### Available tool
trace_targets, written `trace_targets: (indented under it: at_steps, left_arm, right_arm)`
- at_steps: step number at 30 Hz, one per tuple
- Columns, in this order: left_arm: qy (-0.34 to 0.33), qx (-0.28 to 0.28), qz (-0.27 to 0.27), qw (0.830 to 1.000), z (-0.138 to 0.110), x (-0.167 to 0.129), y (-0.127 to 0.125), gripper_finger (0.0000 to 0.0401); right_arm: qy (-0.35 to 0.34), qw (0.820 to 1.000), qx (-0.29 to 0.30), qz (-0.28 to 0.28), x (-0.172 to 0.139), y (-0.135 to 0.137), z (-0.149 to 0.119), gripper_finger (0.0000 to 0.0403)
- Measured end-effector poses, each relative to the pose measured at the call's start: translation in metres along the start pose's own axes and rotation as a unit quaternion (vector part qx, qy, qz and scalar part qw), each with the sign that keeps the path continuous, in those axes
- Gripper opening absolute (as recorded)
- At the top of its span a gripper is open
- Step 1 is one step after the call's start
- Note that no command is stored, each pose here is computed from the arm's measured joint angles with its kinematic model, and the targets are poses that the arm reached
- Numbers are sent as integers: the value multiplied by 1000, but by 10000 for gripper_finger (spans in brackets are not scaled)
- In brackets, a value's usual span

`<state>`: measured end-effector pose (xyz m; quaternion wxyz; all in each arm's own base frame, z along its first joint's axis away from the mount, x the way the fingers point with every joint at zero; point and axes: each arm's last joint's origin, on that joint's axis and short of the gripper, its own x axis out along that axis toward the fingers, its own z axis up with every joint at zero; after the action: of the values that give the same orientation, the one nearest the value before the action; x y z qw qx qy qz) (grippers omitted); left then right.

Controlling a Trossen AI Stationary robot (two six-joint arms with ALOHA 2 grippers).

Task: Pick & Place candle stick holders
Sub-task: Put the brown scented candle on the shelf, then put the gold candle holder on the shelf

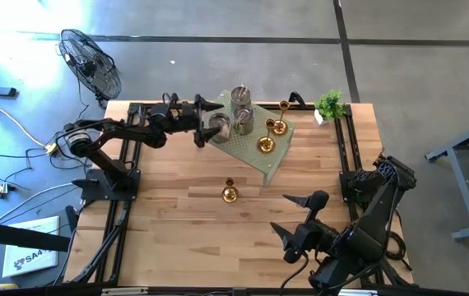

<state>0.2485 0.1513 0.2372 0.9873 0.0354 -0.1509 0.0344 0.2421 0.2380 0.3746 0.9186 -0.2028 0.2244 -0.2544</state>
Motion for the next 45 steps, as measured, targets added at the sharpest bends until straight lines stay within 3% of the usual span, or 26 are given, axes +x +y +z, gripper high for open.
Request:
trace_targets:
  at_steps: [12, 17, 22, 26, 32, 35, 39, 42, 45]
  left_arm:
    - [-48, 16, 67, 996, 27, -4, -1, 394]
    - [-73, -16, 109, 991, 37, -6, 0, 394]
    - [-94, -16, 93, 991, 51, -9, -4, 394]
    - [-104, -36, 25, 994, 65, -13, -12, 394]
    - [-90, -61, -129, 986, 84, -21, -27, 394]
    - [-44, -92, -235, 967, 86, -24, -34, 394]
    - [37, -139, -347, 927, 82, -28, -40, 394]
    - [94, -176, -385, 901, 73, -27, -42, 394]
    - [121, -202, -381, 894, 63, -25, -44, 394]
  right_arm:
    - [9, 1000, 9, 8, 0, 1, -1, 389]
    - [10, 1000, 16, 9, 0, 1, -1, 389]
    - [10, 1000, 19, 13, -2, 2, -2, 389]
    - [6, 1000, 16, 19, -7, 4, -3, 389]
    - [0, 1000, 14, 24, -13, 5, -4, 389]
    - [-1, 1000, 14, 24, -13, 5, -4, 389]
    - [-1, 1000, 14, 24, -13, 5, -4, 389]
    - [-1, 1000, 14, 24, -13, 5, -4, 389]
    - [-1, 1000, 14, 24, -13, 5, -4, 389]
